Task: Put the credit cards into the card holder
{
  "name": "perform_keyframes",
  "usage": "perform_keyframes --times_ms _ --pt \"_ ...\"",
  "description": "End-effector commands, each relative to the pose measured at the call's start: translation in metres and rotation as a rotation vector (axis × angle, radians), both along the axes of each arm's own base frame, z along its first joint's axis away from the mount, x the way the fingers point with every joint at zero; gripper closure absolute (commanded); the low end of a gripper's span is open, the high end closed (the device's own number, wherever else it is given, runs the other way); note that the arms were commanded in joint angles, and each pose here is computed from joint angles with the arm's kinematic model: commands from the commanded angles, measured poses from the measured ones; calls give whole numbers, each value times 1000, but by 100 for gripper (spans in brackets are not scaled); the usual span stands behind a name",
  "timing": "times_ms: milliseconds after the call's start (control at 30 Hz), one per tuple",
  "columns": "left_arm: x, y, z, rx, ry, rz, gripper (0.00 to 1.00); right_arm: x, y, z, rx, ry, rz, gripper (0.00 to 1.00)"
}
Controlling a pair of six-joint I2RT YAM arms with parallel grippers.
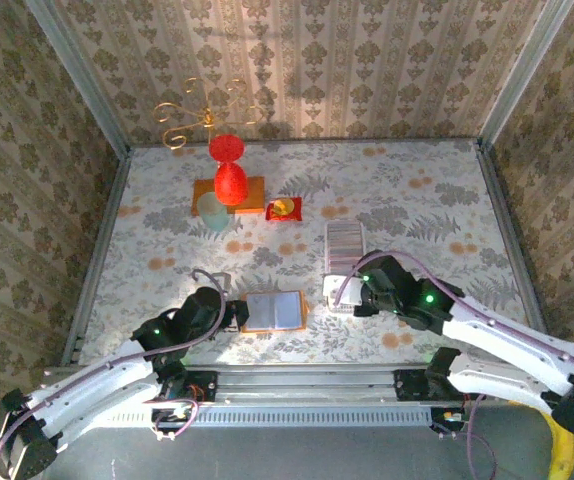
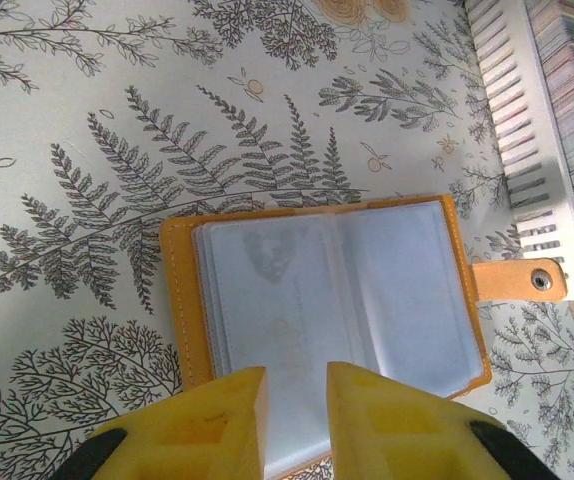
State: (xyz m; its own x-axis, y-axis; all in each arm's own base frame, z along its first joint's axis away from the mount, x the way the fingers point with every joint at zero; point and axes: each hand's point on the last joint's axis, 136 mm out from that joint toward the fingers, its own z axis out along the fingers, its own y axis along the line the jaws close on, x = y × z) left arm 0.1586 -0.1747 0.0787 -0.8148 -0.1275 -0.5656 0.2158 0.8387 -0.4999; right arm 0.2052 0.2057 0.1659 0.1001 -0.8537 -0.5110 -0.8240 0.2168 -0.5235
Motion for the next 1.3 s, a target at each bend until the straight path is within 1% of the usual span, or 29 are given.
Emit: perform_keyframes --times_ms 0,100,167,233,367,467,567,667,733,833,1000,1267 --pt "3 4 -3 3 6 40 75 -8 19 43 371 149 -154 100" --pt "3 5 -4 2 14 50 72 -3 29 61 662 295 -324 100" --pt "3 5 -6 3 22 55 68 3 36 62 821 448 -476 100" --pt "3 5 -7 7 32 56 65 6 45 54 884 598 -591 100" --pt "2 4 -11 14 54 58 60 7 81 29 956 872 -712 100" --pt "2 3 -15 24 74 56 57 11 100 8 1010 939 -797 100" --pt "1 0 -18 33 91 46 52 14 112 -12 1001 970 -861 100" --pt "0 -1 -22 45 107 48 46 19 114 -33 984 972 -946 100" --pt "0 -1 -25 54 114 46 44 20 117 -44 987 988 -964 100" --pt "0 -3 -25 57 121 39 44 20 122 -62 956 1006 -996 100" --pt "0 -6 -28 61 131 31 43 19 129 -79 921 1019 -1022 100" --pt "-1 -10 -35 87 161 12 43 21 135 -93 921 1027 -1037 100"
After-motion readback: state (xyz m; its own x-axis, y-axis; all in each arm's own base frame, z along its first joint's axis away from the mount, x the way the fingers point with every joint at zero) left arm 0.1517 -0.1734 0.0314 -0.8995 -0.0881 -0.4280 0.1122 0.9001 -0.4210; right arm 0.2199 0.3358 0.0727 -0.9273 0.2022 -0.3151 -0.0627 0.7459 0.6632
